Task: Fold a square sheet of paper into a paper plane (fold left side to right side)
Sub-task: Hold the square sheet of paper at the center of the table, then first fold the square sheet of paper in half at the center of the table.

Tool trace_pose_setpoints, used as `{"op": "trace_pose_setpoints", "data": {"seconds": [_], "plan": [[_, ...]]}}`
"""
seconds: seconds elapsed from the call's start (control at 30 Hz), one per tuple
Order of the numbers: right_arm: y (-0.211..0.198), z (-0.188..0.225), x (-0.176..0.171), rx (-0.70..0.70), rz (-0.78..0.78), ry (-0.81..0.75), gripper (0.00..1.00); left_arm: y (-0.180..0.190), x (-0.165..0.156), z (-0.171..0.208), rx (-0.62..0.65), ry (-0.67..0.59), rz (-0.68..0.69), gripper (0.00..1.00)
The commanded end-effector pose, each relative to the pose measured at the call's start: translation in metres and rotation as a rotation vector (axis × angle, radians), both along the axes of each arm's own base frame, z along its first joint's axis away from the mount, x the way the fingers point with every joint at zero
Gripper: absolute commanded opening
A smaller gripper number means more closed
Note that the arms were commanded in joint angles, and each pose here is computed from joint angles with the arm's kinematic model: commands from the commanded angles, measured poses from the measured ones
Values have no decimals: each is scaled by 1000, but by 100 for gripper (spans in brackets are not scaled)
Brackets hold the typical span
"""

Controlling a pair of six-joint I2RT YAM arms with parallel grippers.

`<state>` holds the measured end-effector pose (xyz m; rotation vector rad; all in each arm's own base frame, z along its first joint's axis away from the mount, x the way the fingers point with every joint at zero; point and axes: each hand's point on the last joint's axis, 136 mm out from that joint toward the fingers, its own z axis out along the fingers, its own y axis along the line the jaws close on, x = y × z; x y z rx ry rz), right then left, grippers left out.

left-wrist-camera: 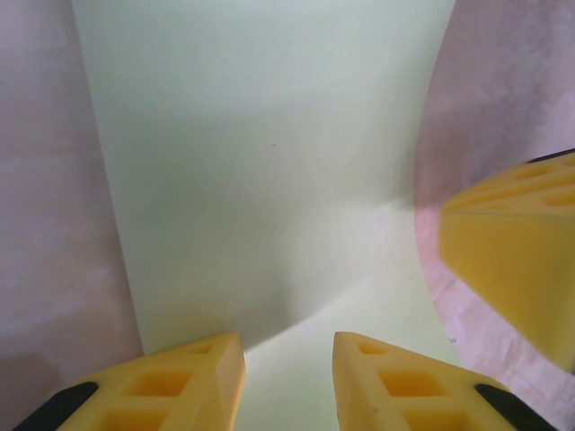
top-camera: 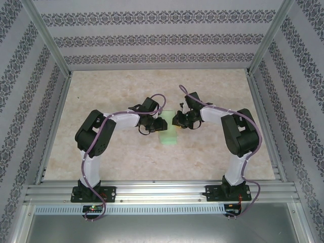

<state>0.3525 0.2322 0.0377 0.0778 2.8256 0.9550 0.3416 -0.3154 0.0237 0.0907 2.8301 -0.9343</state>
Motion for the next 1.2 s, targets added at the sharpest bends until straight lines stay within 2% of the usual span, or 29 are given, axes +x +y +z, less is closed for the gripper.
{"op": "trace_pose_setpoints", "data": {"seconds": [0.0, 0.37, 0.5, 0.73, 1.17], "plan": [[18, 37, 23, 89, 14, -108, 16, 24, -11, -37, 100, 55, 19, 35], [42, 8, 56, 121, -29, -29, 14, 21, -12, -38, 94, 49, 8, 36], [45, -6, 56, 107, -27, 0, 14, 20, -12, -37, 85, 39, -5, 36], [29, -35, 52, -6, -50, 45, 14, 17, -18, -29, 70, -5, -62, 37], [19, -54, 47, -44, -72, 82, 14, 7, -52, -6, -38, -95, -227, 36]]}}
